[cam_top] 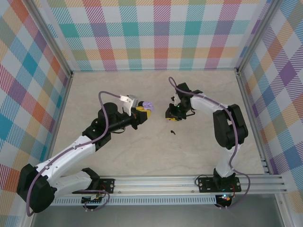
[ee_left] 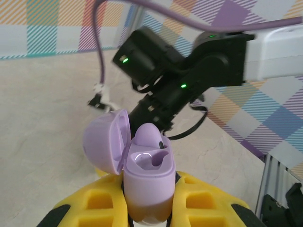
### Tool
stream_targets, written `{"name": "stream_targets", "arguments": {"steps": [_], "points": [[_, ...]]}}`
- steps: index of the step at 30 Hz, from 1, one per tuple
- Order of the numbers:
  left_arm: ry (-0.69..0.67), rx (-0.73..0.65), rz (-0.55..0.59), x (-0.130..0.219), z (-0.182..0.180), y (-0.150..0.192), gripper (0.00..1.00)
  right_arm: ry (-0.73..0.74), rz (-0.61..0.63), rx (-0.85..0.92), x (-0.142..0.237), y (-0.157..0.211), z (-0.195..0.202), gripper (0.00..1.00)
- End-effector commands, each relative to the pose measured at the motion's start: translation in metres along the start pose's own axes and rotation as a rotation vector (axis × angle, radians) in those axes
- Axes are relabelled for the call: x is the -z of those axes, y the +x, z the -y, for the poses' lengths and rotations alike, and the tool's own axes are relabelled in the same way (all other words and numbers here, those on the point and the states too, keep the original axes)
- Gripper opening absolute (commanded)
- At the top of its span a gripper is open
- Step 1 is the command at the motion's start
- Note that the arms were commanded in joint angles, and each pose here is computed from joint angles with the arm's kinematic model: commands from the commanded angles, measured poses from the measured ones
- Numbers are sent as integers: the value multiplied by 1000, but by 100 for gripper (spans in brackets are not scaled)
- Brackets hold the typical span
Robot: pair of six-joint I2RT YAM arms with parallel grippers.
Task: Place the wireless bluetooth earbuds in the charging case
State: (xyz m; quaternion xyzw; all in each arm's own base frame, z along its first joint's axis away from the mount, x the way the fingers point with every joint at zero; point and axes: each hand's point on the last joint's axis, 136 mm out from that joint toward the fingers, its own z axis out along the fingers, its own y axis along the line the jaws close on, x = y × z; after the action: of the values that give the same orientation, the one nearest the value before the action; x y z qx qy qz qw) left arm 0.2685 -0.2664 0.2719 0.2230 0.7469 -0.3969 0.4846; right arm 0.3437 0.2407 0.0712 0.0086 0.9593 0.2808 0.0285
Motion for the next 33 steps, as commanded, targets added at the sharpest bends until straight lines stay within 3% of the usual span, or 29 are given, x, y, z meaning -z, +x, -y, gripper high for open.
{"name": "stream_targets", "arguments": {"steps": [1,14,25,33], "points": [[-45,32,7,-3,-4,-10,14,-141,59,14,26,-7,-27,22],[-116,157,-51,-25,-32,8,14,-347,222,91,102,-7,-71,23],[-40,187,-57,-47,-30,15,14,-519,322,232,150,3,-112,24],[33,136,22,-53,-24,11,12,-599,387,302,175,10,-130,25]]}}
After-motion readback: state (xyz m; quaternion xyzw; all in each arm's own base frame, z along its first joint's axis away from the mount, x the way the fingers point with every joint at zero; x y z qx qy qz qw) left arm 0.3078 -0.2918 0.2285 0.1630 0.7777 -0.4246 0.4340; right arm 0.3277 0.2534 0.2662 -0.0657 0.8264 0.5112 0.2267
